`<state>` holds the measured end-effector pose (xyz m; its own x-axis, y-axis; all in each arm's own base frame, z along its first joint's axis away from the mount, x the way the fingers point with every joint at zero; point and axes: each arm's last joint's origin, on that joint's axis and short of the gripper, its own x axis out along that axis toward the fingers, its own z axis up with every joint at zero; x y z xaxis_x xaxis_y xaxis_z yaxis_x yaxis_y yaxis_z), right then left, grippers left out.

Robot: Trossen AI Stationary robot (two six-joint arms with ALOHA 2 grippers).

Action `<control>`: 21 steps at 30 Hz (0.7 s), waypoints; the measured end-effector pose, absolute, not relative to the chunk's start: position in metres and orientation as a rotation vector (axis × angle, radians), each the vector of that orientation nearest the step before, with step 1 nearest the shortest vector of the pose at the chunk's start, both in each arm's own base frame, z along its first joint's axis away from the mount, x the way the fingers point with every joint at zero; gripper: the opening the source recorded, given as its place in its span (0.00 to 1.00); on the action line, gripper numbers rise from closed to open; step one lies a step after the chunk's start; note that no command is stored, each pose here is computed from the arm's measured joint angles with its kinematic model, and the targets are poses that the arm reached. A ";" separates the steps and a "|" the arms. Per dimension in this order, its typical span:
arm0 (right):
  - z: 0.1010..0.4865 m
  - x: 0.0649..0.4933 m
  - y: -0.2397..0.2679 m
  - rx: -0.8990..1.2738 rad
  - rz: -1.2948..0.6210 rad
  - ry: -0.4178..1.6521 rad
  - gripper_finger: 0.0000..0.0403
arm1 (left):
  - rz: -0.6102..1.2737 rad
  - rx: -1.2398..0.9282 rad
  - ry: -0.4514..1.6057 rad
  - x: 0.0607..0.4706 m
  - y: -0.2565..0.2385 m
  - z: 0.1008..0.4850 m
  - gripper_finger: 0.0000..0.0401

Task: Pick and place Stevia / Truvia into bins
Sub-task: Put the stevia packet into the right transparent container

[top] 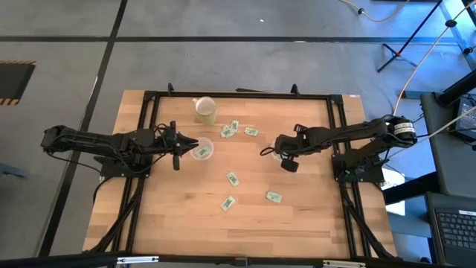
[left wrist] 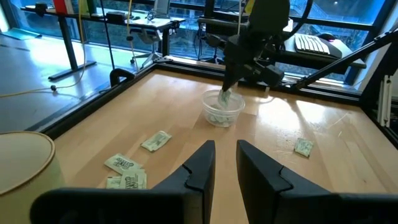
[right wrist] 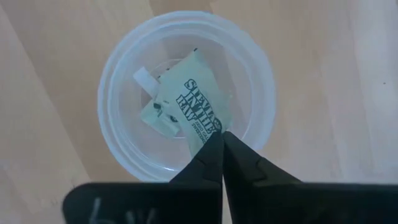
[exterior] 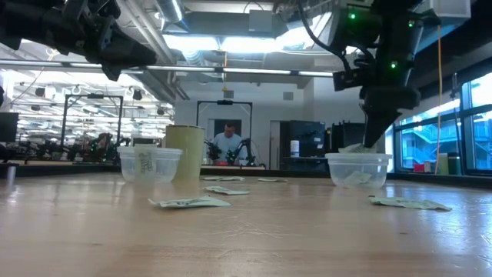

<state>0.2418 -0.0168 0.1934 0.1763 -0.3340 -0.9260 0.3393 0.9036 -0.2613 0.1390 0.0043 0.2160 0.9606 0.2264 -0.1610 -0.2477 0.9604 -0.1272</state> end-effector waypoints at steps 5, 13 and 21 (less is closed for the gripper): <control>0.190 0.241 -0.017 0.004 -0.474 1.303 0.01 | 0.241 -0.147 0.146 0.139 0.004 0.216 0.15; 0.190 0.241 -0.017 0.004 -0.474 1.301 0.06 | 0.241 -0.147 0.146 0.139 0.004 0.216 0.15; 0.196 0.245 -0.017 0.067 -0.517 1.272 0.24 | 0.241 -0.147 0.146 0.139 0.004 0.216 0.15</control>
